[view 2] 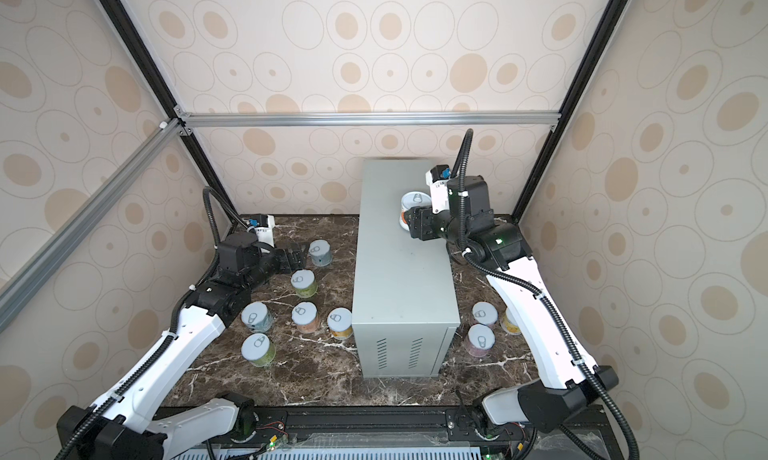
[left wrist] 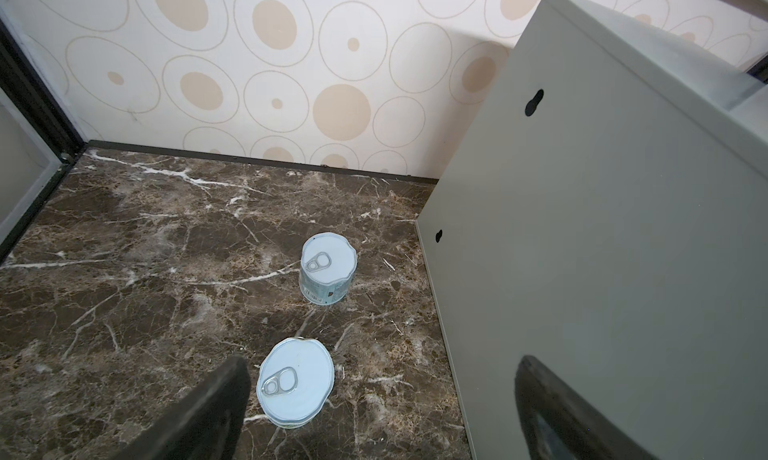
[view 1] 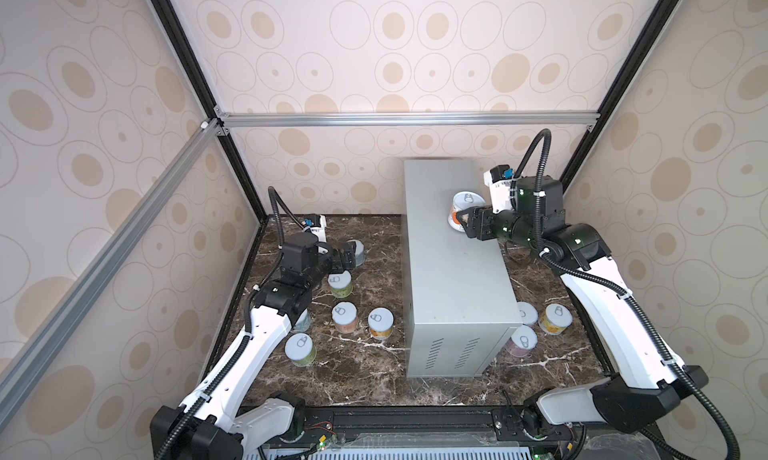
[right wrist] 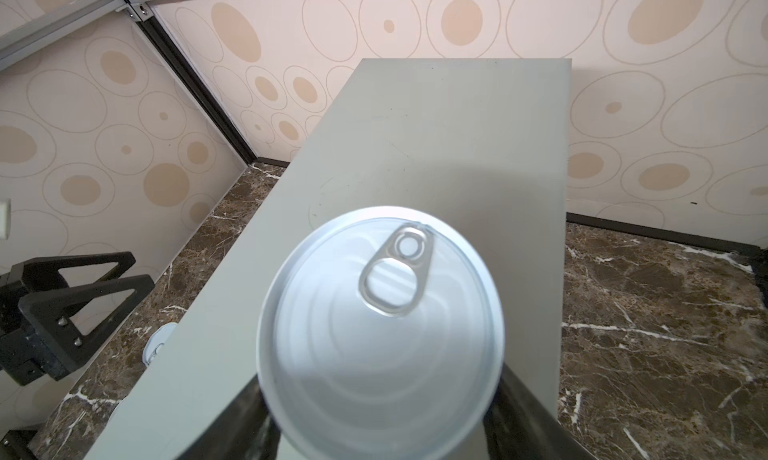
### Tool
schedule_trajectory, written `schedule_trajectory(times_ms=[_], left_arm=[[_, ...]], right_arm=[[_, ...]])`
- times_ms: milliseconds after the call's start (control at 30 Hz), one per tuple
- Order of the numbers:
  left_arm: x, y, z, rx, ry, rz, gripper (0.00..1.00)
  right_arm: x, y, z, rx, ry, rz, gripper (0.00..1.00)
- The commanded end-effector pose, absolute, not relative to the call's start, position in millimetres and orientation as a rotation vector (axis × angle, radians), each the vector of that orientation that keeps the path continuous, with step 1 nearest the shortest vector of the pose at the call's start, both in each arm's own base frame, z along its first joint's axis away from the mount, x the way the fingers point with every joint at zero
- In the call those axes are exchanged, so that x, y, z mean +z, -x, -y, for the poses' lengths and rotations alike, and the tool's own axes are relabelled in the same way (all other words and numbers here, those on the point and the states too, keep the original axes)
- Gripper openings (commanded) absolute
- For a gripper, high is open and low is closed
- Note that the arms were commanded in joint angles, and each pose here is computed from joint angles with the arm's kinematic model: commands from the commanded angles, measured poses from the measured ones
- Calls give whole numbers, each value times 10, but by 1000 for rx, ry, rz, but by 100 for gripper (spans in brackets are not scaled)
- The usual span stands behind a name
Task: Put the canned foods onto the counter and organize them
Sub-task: 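Move the held orange can to the cabinet's far end and lower it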
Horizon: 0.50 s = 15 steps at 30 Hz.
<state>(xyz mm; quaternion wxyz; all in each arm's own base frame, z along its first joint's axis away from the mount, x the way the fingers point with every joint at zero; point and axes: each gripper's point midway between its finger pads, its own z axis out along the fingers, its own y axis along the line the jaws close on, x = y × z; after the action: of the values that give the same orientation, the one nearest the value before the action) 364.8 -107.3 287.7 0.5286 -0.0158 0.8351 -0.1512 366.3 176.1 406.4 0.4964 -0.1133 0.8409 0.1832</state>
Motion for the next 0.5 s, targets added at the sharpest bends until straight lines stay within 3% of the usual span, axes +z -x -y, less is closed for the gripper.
schedule_trajectory(times_ms=[0,467], left_arm=[[3062,-3707,1116,-373,25,-1941,99],[2988,-3808,1150,-364,17,-1957,99]], right_arm=[[4062,-3783,-1750,417,266,-2040,65],[3990,-4511,-1644,318,210,-2063,64]])
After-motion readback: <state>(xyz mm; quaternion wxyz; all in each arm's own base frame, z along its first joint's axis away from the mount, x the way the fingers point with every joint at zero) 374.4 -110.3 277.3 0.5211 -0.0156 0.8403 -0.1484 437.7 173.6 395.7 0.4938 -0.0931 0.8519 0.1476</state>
